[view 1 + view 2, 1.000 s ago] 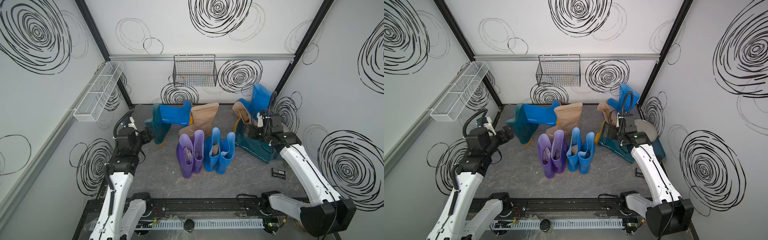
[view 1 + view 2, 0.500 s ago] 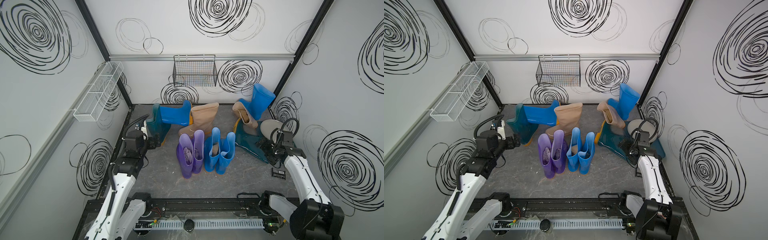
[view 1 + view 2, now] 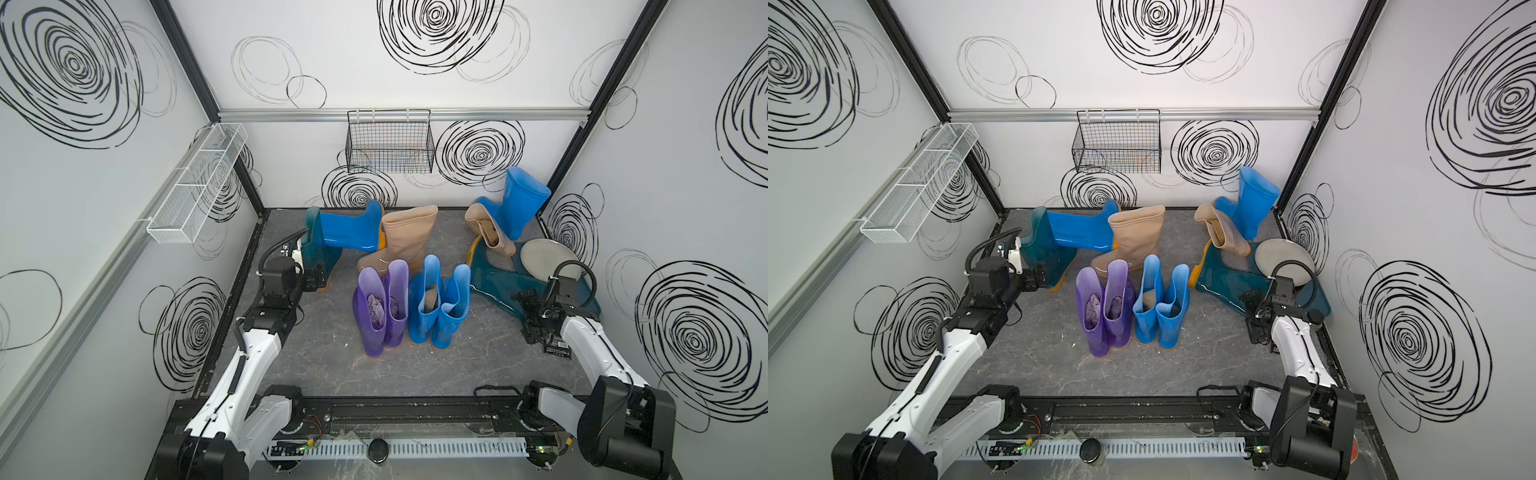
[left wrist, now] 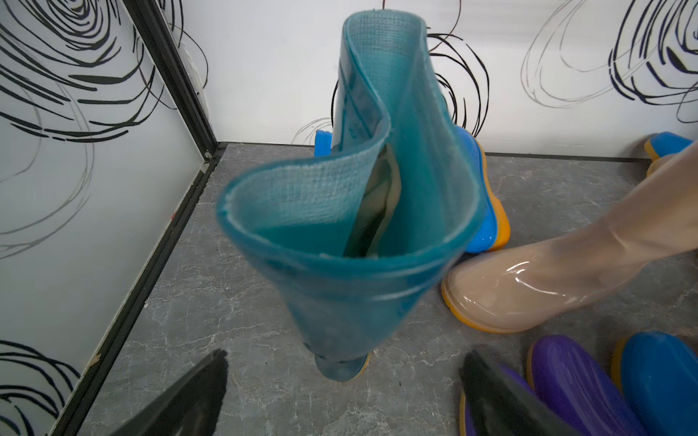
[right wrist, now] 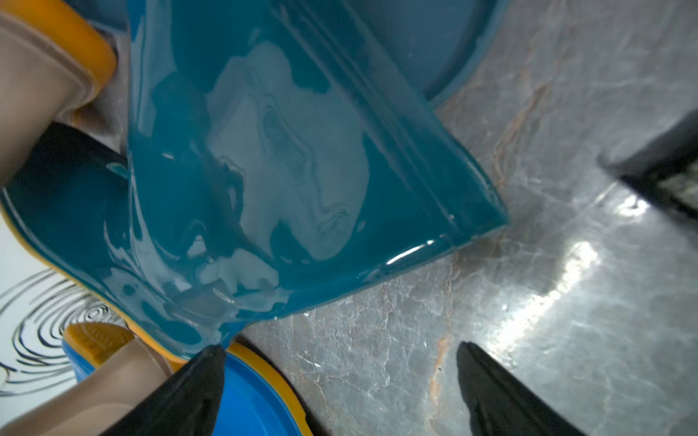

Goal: Match and arrange rain boots in pairs
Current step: Pick up the rain boot at the center of the board.

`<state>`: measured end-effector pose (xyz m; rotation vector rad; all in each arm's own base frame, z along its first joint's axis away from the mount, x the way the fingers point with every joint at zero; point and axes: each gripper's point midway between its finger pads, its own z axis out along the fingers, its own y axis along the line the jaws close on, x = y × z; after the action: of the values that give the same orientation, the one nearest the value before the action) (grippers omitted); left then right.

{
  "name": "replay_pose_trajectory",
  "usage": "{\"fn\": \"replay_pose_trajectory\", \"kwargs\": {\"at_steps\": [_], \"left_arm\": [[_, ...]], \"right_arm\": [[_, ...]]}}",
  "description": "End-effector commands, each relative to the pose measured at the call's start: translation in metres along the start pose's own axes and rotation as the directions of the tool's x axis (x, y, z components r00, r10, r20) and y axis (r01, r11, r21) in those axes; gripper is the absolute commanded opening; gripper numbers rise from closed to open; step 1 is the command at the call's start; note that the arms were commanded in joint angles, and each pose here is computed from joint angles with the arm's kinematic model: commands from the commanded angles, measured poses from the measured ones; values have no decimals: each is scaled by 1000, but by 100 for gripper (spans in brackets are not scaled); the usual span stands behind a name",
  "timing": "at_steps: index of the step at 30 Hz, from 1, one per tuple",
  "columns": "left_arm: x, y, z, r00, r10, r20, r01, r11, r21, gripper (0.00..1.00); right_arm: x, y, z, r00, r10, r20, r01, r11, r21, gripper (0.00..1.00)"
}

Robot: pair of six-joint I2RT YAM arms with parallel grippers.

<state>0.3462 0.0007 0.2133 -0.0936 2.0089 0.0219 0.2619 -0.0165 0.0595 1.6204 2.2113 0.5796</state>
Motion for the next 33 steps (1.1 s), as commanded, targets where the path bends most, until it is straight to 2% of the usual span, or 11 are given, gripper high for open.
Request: {"fn": "replay_pose_trajectory", "kwargs": {"at_steps": [1, 4, 7, 10, 11, 18, 20, 26, 28, 30, 33], "left_arm": [[-26, 7, 4, 995, -3, 102, 7, 999, -33, 100], [-28, 2, 11, 993, -11, 114, 11, 1000, -5, 96], [-25, -16, 20, 996, -2, 89, -5, 998, 70, 81], [-19, -32, 24, 997, 13, 74, -20, 994, 104, 64], [-18, -35, 23, 997, 6, 77, -15, 994, 109, 56], [-22, -43, 14, 993, -72, 91, 60, 989, 135, 11], [-26, -49, 9, 991, -101, 90, 86, 984, 159, 3], [-24, -63, -1, 985, -159, 68, 146, 976, 160, 0], [-20, -61, -2, 980, -190, 54, 181, 973, 142, 0], [-14, -57, -2, 976, -213, 43, 206, 971, 120, 0], [-8, -51, -5, 975, -218, 37, 214, 972, 96, 11]], "right_arm": [[-2, -8, 11, 989, 145, 25, -145, 989, -1, 98], [-5, -12, 14, 979, 195, 64, -194, 981, -19, 97], [-13, -12, 15, 971, 213, 109, -210, 977, -34, 92], [-21, -14, 14, 962, 223, 161, -221, 975, -29, 86], [-24, -14, 13, 956, 232, 181, -229, 973, -36, 82], [-37, -9, 13, 934, 251, 255, -235, 968, -91, 59], [-39, -6, 13, 934, 234, 270, -218, 972, -88, 51], [-41, -2, 6, 929, 200, 312, -178, 979, -96, 9], [-41, 3, 0, 926, 186, 328, -160, 982, -104, 1], [-39, 11, -8, 927, 171, 333, -137, 983, -123, 0], [-37, 26, -25, 923, 123, 364, -76, 987, -140, 0]]}}
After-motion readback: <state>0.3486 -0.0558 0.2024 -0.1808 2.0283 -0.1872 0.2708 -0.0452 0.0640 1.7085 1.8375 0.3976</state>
